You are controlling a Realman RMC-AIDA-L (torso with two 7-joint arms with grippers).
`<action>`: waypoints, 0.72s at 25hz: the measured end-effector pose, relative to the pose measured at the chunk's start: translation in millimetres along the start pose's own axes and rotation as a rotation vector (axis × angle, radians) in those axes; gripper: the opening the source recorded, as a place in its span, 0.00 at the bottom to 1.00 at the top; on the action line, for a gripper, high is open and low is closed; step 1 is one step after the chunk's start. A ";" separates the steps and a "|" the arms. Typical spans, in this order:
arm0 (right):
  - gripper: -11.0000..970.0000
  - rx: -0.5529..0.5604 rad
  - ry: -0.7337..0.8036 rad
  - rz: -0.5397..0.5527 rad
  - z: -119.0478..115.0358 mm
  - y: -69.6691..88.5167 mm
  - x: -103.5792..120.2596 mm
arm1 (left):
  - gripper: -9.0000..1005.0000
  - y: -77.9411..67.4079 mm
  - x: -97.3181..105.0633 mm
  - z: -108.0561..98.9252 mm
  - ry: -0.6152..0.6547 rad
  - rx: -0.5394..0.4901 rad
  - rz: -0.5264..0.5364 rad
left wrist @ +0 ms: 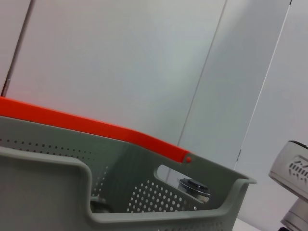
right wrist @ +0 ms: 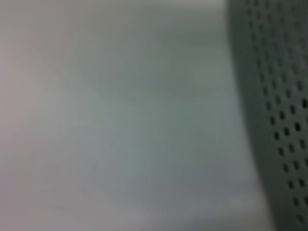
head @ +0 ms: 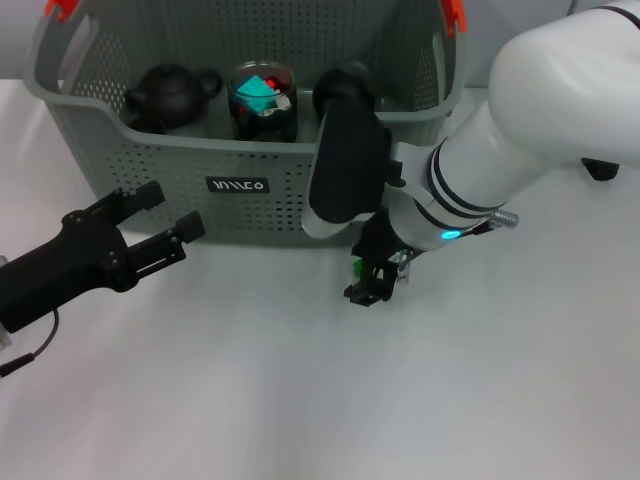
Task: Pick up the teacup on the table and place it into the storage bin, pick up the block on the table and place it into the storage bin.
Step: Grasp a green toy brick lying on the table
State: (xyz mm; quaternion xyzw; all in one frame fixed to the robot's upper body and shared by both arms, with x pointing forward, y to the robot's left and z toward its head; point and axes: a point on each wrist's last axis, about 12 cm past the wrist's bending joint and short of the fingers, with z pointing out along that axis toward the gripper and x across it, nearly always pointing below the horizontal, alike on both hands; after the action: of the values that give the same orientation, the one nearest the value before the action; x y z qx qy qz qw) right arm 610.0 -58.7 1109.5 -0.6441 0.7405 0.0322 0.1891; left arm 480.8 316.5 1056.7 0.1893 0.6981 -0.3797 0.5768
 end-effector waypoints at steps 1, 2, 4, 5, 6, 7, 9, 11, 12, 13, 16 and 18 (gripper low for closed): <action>0.58 0.004 0.000 0.008 0.4 -0.9 0.2 | 0.83 -0.1 0.0 0.0 0.000 0.000 -0.001; 0.58 0.006 0.000 0.011 0.6 -1.4 0.5 | 0.83 -0.1 0.0 0.0 0.000 0.001 -0.001; 0.58 0.008 0.001 0.012 1.0 -1.8 0.9 | 0.83 0.0 0.0 0.0 0.000 0.000 0.000; 0.58 0.009 0.001 0.012 1.1 -1.8 1.1 | 0.83 0.0 0.0 0.0 0.000 0.000 0.001; 0.58 0.008 0.003 0.013 1.3 -1.7 1.4 | 0.83 0.1 0.0 0.1 0.000 0.000 0.002; 0.58 0.008 0.005 0.014 1.6 -1.8 2.0 | 0.83 0.1 -0.1 0.3 0.000 0.000 0.002; 0.58 0.006 0.010 0.016 2.2 -1.9 2.9 | 0.83 0.2 -0.2 0.5 0.000 0.000 0.003; 0.58 -0.003 0.016 0.021 3.0 -1.3 3.7 | 0.83 0.3 -0.2 0.5 0.000 -0.001 0.003; 0.58 -0.009 0.018 0.024 3.4 -0.8 4.3 | 0.83 0.3 -0.2 0.6 0.000 -0.001 0.003; 0.58 -0.017 0.018 0.027 3.6 0.0 4.5 | 0.83 0.3 -0.2 0.6 0.000 -0.001 0.003; 0.58 -0.047 0.016 0.037 2.7 2.4 3.9 | 0.83 0.3 -0.1 0.5 0.000 -0.001 0.003; 0.58 -0.066 0.016 0.040 1.4 3.9 3.3 | 0.83 0.2 0.0 0.4 0.001 -0.001 0.003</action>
State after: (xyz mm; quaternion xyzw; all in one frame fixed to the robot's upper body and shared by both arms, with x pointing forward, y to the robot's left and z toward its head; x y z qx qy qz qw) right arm 606.2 -60.8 1106.4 -0.6352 0.7532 0.0553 0.1613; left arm 481.2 316.4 1056.6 0.1900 0.6982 -0.3784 0.5773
